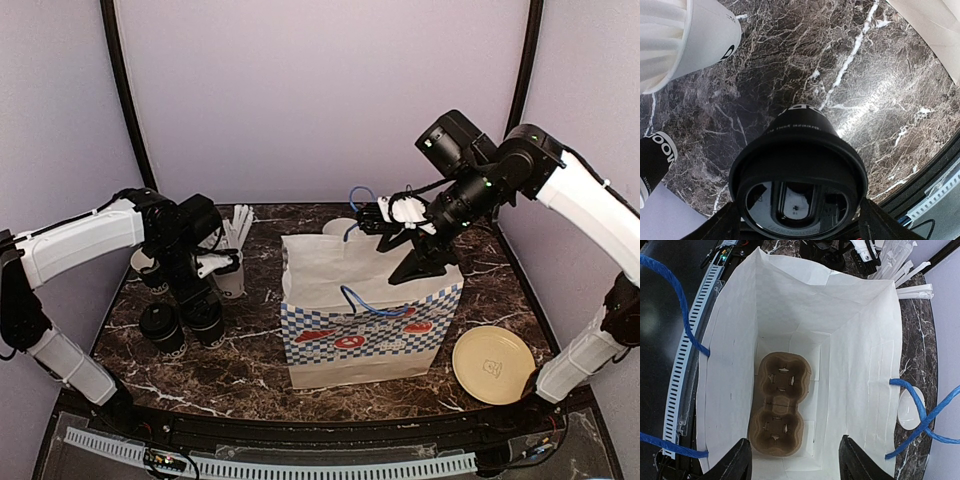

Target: Pack the takeout coffee

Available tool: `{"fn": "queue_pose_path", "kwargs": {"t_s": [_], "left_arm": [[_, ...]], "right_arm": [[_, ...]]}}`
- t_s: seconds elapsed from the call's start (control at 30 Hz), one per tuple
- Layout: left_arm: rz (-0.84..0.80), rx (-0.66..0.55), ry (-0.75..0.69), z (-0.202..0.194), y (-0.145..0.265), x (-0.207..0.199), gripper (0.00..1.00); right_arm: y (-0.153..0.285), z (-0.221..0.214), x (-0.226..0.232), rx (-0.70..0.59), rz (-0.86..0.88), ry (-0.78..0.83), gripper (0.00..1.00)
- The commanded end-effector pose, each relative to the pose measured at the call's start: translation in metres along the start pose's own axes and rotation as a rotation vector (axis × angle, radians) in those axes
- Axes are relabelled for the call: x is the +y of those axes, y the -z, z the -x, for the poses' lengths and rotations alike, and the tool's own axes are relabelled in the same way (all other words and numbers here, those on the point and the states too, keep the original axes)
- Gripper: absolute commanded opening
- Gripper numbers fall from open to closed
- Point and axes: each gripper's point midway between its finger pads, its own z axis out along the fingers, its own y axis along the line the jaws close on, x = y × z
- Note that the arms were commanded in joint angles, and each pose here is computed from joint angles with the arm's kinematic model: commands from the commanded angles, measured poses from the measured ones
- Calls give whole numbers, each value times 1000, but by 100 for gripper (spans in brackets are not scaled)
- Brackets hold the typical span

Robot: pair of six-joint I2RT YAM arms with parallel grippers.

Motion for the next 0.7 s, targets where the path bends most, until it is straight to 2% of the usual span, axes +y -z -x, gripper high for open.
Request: {"fn": "queue_pose_path", "kwargs": {"t_s": [0.0,0.17,0.43,0.67], "left_arm": [[-6,-35,-17,-2,6,-1,82],[-12,-25,-19,-2,3,-2,77],[7,5,-20,-5,-6,1,77],[21,12,-22,-4,-9,4,78]], "right_arm": [[1,3,-4,-17,-11,7,59],[6,5,-6,-20,-25,8,59],[10,5,-8,-18,-47,10,58],[36,21,-13,-94,-75,18,59]]}}
